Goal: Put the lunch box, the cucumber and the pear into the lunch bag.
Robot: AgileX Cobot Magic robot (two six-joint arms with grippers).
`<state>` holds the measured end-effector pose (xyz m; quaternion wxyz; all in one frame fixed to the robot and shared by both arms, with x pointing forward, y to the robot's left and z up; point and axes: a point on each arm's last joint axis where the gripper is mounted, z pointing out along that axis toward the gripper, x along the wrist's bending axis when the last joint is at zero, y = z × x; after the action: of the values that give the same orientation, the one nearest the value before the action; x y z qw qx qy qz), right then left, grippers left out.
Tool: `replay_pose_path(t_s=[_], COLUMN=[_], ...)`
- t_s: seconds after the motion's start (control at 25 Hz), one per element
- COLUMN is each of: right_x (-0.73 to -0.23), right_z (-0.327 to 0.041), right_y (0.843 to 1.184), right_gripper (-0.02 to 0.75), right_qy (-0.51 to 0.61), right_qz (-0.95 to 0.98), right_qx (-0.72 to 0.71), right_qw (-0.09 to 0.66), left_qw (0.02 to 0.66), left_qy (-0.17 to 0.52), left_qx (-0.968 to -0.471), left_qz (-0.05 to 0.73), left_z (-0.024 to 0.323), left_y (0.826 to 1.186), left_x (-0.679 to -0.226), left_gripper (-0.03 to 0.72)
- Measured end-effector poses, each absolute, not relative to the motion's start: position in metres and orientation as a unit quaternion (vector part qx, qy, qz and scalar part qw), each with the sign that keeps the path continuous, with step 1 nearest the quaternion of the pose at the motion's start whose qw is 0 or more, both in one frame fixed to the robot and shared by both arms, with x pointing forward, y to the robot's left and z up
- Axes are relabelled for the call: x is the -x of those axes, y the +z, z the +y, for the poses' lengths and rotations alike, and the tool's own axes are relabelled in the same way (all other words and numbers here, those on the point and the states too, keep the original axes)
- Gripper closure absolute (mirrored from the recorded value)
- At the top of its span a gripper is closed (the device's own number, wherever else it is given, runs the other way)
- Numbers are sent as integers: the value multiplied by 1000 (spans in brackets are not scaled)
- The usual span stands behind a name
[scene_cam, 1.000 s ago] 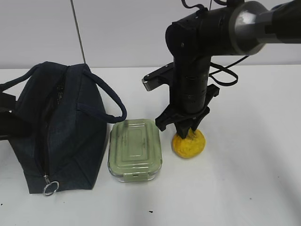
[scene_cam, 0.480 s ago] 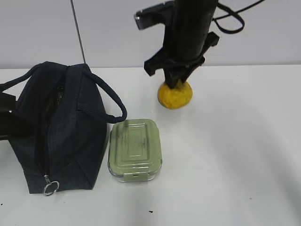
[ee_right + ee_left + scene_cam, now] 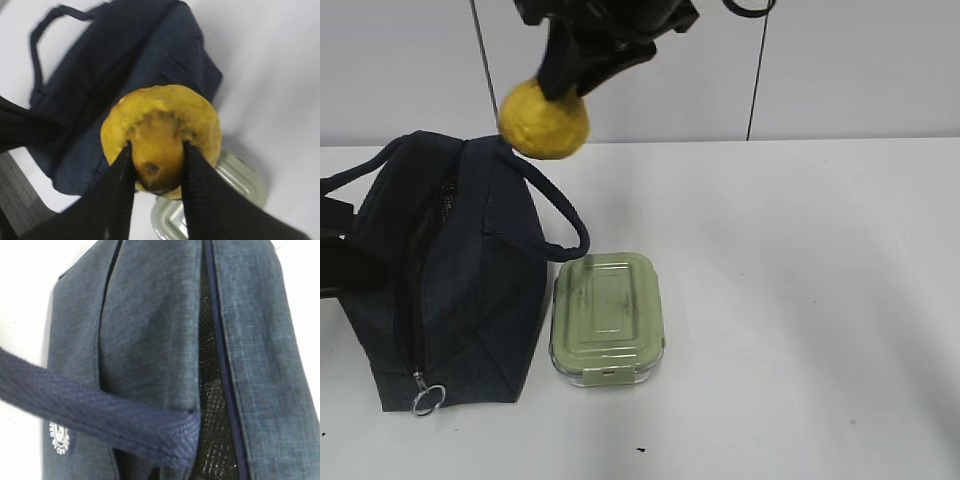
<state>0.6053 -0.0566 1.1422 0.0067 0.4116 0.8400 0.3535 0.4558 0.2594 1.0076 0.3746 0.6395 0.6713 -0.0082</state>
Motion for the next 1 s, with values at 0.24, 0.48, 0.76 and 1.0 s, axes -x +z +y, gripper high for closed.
replay_pose_path(t_s=[0.24,0.48,0.76,1.0], right_x=[-603,-623,-640,-643], right_z=[-20,11,17,18], right_y=[1136,1083,1041,1035], right_gripper=[514,514,497,345], right_qy=[423,428,401,403], right_qz=[832,829,837,834], right_qx=[-359,-359,-372,-376], right_qw=[-14,-35,-23,-17], left_qw=[375,374,374,373], left_qy=[-8,-11,-16,-23], left_qx=[-640,-640,-642,-643], left_qz=[671,671,670,668], left_z=[259,259,258,258], left_y=[1008,1008,1007,1007], left_x=[-456,-455,-455,-454], left_gripper=[704,704,704,704])
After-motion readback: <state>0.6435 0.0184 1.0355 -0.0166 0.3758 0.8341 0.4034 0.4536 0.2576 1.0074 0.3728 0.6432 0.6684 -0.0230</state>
